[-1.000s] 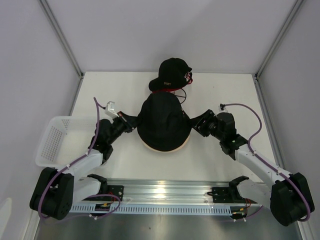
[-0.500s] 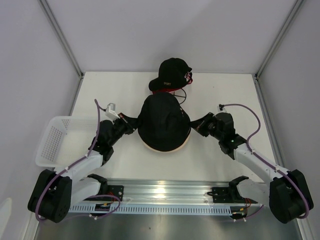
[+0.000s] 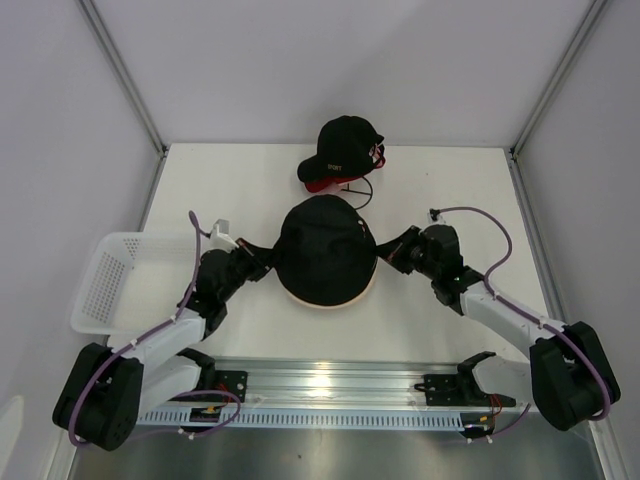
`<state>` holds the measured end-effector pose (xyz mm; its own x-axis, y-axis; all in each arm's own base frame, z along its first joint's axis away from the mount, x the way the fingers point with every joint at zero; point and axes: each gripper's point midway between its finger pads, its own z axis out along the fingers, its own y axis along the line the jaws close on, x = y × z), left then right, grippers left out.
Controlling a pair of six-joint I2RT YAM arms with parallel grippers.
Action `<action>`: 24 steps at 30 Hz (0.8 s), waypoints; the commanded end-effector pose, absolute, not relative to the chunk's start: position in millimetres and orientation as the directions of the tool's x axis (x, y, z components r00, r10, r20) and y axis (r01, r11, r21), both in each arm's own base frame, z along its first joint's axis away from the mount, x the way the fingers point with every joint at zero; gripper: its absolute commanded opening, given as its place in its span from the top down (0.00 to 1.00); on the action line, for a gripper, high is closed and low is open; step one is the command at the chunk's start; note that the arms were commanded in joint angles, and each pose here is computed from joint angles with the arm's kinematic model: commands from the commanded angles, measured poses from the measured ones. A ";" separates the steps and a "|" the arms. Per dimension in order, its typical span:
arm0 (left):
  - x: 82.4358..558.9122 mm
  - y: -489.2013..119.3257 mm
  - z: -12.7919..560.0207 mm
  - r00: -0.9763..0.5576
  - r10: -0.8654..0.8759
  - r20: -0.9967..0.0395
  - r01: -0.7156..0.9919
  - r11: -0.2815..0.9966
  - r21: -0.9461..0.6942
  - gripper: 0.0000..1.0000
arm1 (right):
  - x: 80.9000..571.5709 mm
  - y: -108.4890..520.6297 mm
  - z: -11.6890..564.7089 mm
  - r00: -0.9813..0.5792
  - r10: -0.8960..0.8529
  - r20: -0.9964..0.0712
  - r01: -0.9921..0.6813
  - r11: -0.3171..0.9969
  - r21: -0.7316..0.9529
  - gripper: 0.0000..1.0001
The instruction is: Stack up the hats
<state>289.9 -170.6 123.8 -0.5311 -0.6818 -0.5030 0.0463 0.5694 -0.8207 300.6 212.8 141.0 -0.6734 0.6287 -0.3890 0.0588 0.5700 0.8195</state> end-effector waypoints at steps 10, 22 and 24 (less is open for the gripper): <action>260.5 -153.1 77.5 -0.646 -0.535 -0.545 -0.060 0.747 -0.662 0.88 | 306.6 199.8 125.3 -0.705 0.494 -0.509 0.030 0.738 0.674 1.00; 262.4 -91.8 179.2 -0.434 -0.507 -0.745 -0.129 0.853 -0.506 0.03 | 314.2 138.9 183.3 -0.623 0.428 -0.655 0.047 0.856 0.515 0.00; 261.8 -85.5 196.6 -0.412 -0.481 -0.774 -0.121 0.871 -0.477 0.01 | 317.2 121.9 202.1 -0.573 0.450 -0.685 0.054 0.855 0.516 0.00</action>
